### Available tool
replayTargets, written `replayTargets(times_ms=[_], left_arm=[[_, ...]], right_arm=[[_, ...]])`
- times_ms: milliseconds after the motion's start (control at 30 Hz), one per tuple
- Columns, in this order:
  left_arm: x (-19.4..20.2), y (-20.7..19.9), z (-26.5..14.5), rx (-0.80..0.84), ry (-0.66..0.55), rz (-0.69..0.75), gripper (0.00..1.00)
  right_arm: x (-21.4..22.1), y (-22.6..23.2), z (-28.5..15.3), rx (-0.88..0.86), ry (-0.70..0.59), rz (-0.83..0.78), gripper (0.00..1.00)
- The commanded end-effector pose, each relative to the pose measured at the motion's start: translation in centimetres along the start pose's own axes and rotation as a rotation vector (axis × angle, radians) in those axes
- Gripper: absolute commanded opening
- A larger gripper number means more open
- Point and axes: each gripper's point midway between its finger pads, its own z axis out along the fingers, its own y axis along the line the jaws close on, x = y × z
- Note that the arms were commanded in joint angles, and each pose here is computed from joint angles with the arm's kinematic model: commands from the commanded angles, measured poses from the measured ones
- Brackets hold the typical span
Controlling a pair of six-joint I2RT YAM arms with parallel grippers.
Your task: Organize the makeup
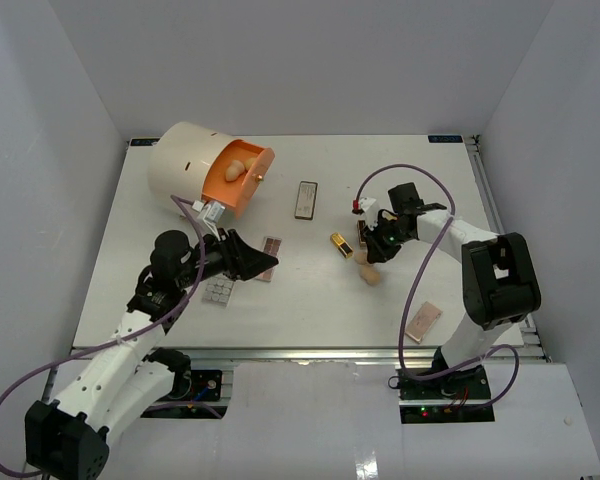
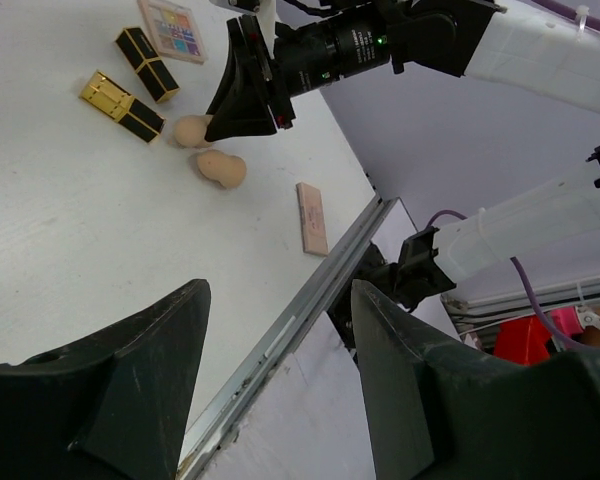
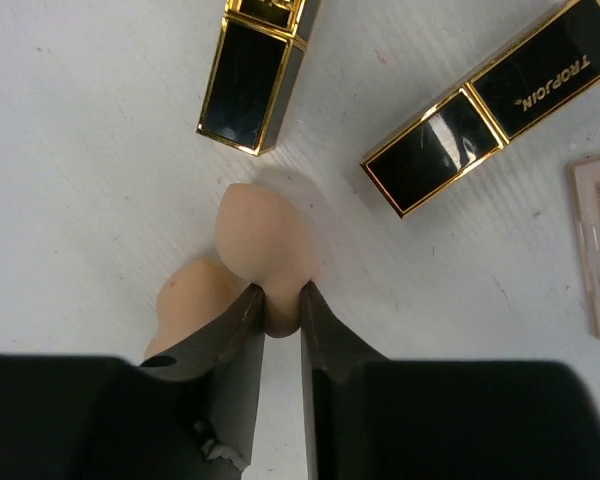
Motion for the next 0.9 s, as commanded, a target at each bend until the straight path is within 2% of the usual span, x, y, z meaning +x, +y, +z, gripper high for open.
replayTargets(times_ms=[0, 233, 500, 767, 867], left_arm=[[0.1, -1.5, 1.2, 0.069, -0.001, -0.012, 0.70], [1.2, -2.0, 5.4, 0.068, 0.045, -0.014, 0.69], [1.5, -0.5, 11.5, 0.026, 0.081, -0.055, 0.67], [1.2, -1.1, 16.2, 0.052, 0.122, -0.051, 0.66], [2.0, -1.2, 17.7, 0.062, 0.157, -0.048, 0.62]], right_arm=[[-2.6, 1.4, -2.7, -0.018, -0.112, -0.090, 0.19], [-5.3, 3.5, -6.3, -0.031, -0.250, -0.170, 0.15], [-8.1, 9.3, -9.5, -0.255, -0.458, -0.248, 0.15], [-8.3, 11.1, -10.0, -0.346, -0.501, -0.249, 0.15], [-8.6, 11.2, -10.3, -0.341, -0.515, -0.254, 0.16]])
